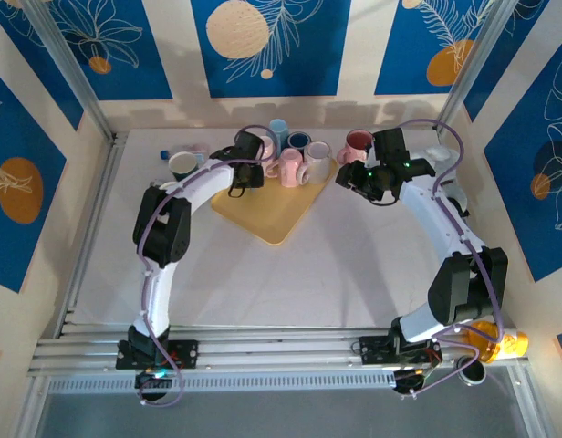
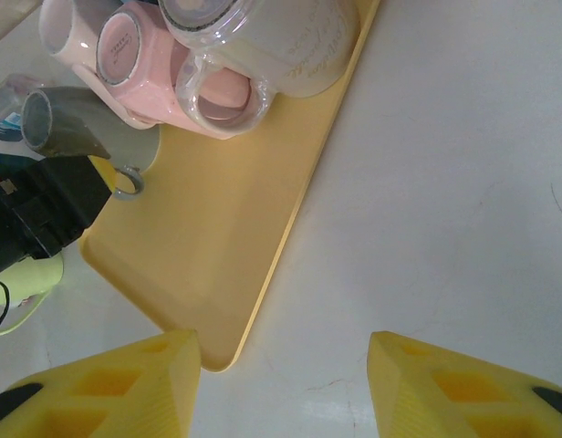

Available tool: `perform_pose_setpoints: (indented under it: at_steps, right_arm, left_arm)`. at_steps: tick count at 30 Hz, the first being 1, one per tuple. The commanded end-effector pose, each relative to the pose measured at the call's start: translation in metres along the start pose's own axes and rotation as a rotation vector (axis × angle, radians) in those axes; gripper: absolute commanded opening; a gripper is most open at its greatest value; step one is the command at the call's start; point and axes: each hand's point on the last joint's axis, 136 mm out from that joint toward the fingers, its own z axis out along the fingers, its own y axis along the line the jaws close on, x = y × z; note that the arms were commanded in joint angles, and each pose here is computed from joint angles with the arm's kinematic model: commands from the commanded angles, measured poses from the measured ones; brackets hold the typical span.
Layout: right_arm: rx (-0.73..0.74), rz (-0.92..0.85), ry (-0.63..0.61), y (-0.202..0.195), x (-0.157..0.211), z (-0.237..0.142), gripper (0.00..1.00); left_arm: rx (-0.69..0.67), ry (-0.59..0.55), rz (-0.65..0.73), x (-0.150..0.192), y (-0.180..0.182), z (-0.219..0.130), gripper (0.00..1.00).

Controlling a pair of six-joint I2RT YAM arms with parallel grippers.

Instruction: Turn the mug right side up

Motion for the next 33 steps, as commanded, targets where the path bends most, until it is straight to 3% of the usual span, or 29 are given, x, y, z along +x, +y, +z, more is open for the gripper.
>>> perform_pose_setpoints:
  at_steps: [1, 7, 14, 20, 28, 33]
  right_arm:
    - [0.004, 0.011, -0.017, -0.004, -0.001, -0.005, 0.51]
    - [-0.005, 0.007, -0.028, -0.001, -0.004, -0.009, 0.51]
    - [-0.010, 0.010, -0.040, -0.001, -0.001, -0.016, 0.51]
    - [-0.002, 0.007, -0.049, -0.003, 0.000, -0.019, 0.51]
    - [-0.045, 0.029, -0.031, 0.000, 0.008, -0.017, 0.51]
    - [-0.080, 0.046, -0.024, 0.005, 0.011, -0.016, 0.50]
  left_arm:
    - [-0.047, 0.002, -0.012, -0.005, 0.010, 0.005, 0.38]
    - [-0.054, 0.021, 0.018, -0.002, 0.011, 0.007, 0.26]
    - [-0.074, 0.045, 0.024, 0.006, 0.017, 0.003, 0.23]
    - [-0.058, 0.040, 0.022, 0.006, 0.017, -0.003, 0.12]
    - [0.016, 0.014, 0.031, 0.001, 0.008, -0.027, 0.01]
    - [0.066, -0.008, 0.012, 0.002, 0.004, -0.046, 0.00]
